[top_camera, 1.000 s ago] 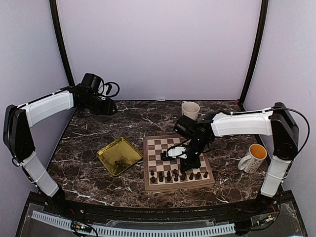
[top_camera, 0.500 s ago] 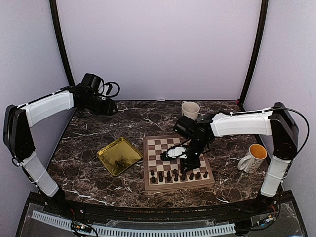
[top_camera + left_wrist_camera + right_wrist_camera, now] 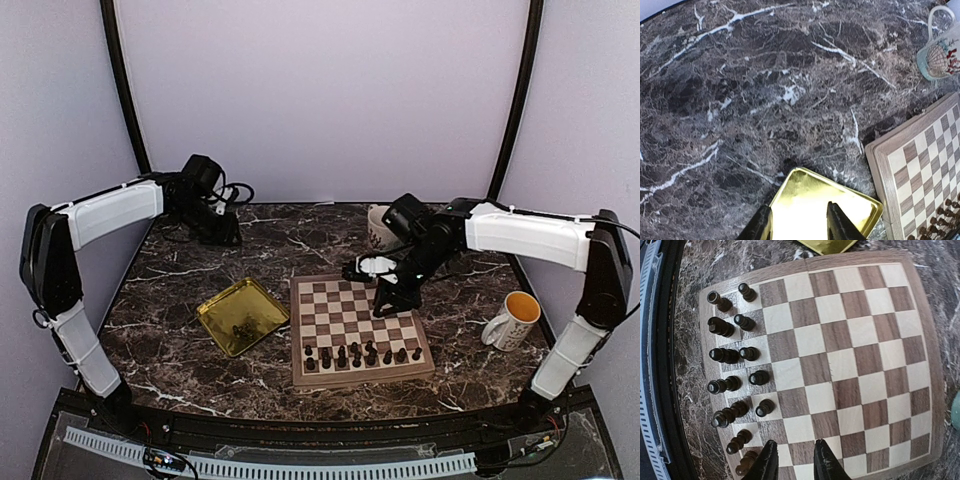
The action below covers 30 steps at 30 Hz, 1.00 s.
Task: Set up the chess pieces on the board
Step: Pick up the pawn from the storage box.
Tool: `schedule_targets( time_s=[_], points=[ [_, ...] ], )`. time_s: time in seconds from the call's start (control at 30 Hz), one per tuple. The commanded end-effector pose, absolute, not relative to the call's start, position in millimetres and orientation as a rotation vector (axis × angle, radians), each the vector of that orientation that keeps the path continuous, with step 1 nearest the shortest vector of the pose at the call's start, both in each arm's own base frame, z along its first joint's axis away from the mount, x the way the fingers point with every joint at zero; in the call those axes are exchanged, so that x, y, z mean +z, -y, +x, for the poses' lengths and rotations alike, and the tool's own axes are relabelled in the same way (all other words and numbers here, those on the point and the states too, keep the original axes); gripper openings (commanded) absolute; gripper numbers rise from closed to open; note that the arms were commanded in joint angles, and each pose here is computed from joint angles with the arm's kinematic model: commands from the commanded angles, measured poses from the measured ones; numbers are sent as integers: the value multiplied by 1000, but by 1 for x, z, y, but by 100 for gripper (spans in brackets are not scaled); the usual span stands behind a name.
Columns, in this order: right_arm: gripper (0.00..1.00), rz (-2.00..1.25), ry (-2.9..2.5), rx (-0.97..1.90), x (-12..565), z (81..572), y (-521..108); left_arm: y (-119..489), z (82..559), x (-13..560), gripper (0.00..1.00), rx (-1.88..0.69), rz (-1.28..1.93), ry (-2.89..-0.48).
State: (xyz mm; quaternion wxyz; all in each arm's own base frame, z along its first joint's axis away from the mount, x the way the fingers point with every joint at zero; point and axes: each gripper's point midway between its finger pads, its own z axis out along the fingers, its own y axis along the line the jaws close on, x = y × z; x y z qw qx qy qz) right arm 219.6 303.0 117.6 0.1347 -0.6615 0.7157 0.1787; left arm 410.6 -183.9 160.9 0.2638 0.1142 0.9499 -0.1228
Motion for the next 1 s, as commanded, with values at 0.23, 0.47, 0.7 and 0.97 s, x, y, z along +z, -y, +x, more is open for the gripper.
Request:
schedule_targets(
  time_s=[0.23,0.47,0.7,0.97],
  points=[
    [26,-1550,-2016,635,143,249,-262,184,282,111,35,-234,448,-2861],
    [28,-1455,-1999,614,147,261,-253,186,248,85,34,-203,482,-2956],
    [29,-1459,-1998,615,143,257,-250,185,243,67,29,-4,555,-2997],
    [29,-1465,-2002,616,140,255,-249,193,251,58,31,-6,565,-2998]
  ],
)
